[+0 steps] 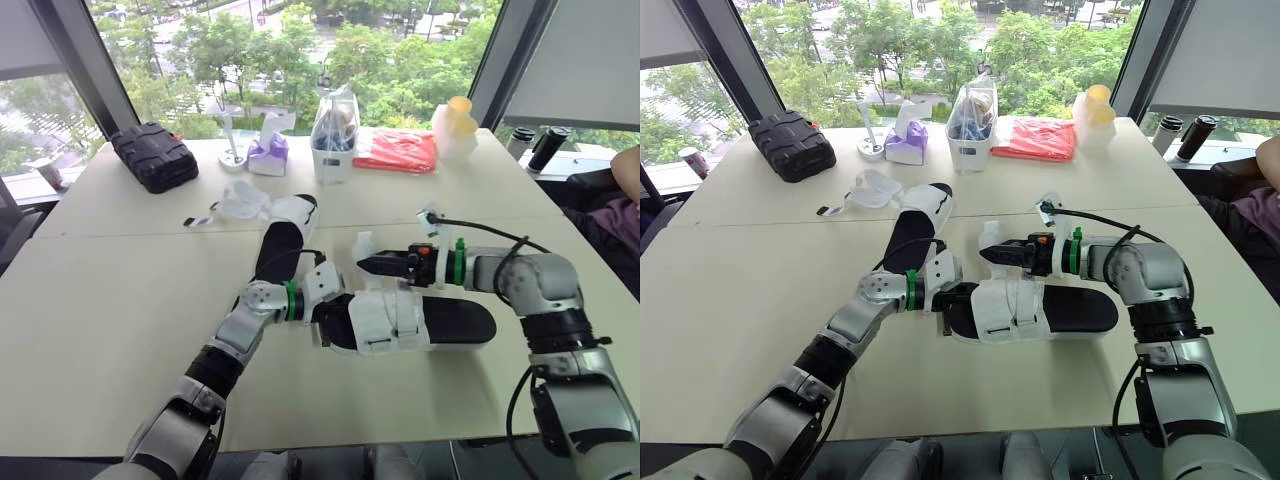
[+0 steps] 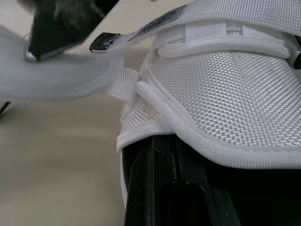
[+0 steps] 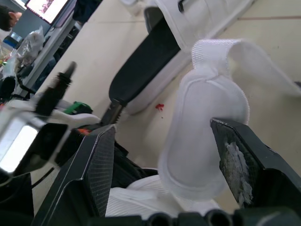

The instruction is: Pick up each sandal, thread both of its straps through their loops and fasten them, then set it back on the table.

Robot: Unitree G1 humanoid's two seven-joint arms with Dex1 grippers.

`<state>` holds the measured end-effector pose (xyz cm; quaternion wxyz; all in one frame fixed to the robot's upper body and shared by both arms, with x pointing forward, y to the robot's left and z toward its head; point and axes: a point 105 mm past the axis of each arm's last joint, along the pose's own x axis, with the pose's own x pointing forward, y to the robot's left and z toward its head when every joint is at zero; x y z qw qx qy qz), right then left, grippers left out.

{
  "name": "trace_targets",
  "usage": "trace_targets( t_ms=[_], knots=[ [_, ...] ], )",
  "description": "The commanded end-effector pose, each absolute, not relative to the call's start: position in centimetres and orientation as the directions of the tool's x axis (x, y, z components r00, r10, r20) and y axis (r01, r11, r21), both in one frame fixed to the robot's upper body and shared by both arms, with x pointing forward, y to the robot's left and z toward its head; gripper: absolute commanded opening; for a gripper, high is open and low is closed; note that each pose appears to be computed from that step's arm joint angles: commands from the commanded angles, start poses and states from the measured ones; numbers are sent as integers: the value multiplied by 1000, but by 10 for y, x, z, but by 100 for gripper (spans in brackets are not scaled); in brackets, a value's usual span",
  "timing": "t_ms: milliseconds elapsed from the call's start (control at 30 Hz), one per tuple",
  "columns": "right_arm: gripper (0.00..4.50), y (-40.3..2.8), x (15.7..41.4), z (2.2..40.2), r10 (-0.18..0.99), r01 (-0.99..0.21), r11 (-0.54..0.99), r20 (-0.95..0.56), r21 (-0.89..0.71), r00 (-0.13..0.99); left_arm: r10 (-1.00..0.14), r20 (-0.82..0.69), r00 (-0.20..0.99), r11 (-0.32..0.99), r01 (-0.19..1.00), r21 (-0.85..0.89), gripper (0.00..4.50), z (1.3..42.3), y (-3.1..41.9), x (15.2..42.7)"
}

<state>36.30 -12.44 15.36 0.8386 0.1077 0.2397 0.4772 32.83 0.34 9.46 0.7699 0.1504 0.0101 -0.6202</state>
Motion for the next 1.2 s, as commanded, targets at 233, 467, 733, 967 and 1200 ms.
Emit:
trace_targets(
  t_ms=[233, 467, 733, 967, 1200],
  knots=[
    [344, -146, 355, 218, 905, -839, 424, -123, 340, 408, -943, -209, 258, 212, 953, 217, 0, 92, 10, 322],
    [344, -154, 364, 202, 868, -789, 493, -139, 368, 477, -944, -207, 255, 212, 955, 210, 0, 92, 8, 320],
    [344, -150, 378, 173, 861, -777, 509, -220, 369, 459, -946, -203, 252, 209, 955, 210, 0, 92, 5, 319],
    [344, -111, 373, 187, 963, -772, 253, -77, 584, 257, -941, -207, 266, 223, 952, 209, 0, 90, 8, 317],
    [344, -84, 394, 191, 960, -731, 245, -56, 637, 273, -938, -194, 286, 244, 946, 215, 0, 93, 8, 318]
  ],
)
